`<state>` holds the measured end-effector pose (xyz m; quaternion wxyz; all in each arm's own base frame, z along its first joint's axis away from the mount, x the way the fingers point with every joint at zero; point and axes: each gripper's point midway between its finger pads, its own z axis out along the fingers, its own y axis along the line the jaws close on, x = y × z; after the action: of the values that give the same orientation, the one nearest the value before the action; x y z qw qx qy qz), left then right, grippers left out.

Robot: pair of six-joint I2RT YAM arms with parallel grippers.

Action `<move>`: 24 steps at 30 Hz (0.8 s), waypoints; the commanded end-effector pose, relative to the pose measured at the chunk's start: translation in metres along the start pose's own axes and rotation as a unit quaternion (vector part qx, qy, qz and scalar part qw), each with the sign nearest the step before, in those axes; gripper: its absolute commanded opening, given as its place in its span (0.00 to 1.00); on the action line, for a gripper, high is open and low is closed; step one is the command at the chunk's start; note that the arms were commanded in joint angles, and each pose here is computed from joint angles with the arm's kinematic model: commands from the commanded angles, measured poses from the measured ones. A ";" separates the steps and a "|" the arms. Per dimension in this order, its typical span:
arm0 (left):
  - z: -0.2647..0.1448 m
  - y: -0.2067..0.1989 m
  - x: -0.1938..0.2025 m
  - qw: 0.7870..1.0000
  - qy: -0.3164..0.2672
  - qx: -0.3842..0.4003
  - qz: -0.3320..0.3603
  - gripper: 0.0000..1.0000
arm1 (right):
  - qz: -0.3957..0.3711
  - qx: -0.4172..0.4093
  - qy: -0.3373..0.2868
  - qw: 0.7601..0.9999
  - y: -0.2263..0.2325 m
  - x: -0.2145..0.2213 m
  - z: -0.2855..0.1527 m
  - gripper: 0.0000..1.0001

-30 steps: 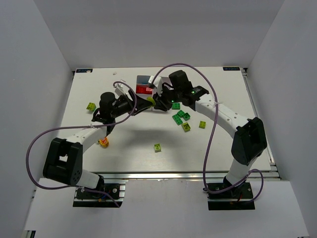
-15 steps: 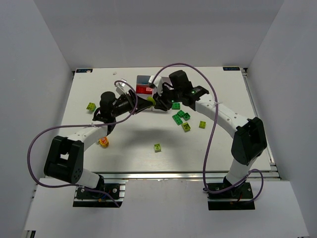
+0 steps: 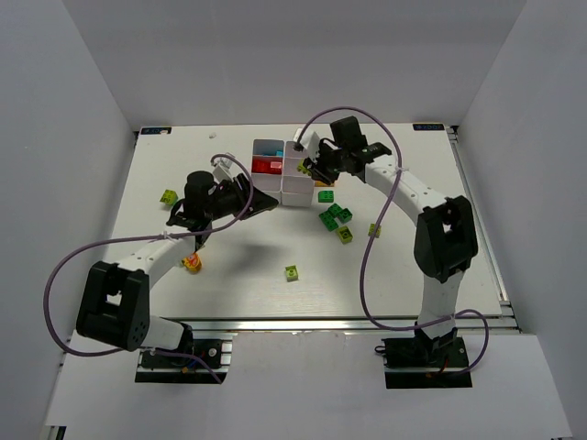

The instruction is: Sort the legos into containers by color

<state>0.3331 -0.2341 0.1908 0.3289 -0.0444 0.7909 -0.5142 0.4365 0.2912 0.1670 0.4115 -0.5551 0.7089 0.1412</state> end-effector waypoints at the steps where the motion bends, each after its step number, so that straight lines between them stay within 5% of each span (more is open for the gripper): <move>1: -0.011 -0.005 -0.007 0.999 -0.016 -0.012 0.028 0.03 | -0.098 0.001 0.003 0.995 -0.011 -0.014 0.001 0.00; 24: -0.020 -0.004 -0.005 0.999 -0.026 -0.019 0.027 0.04 | -0.121 0.012 0.010 0.993 -0.026 -0.015 0.020 0.02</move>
<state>0.3242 -0.2220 0.1826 0.3353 -0.0545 0.8040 -0.4880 0.4526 0.2959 0.1507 0.3940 -0.6305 0.6623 0.0927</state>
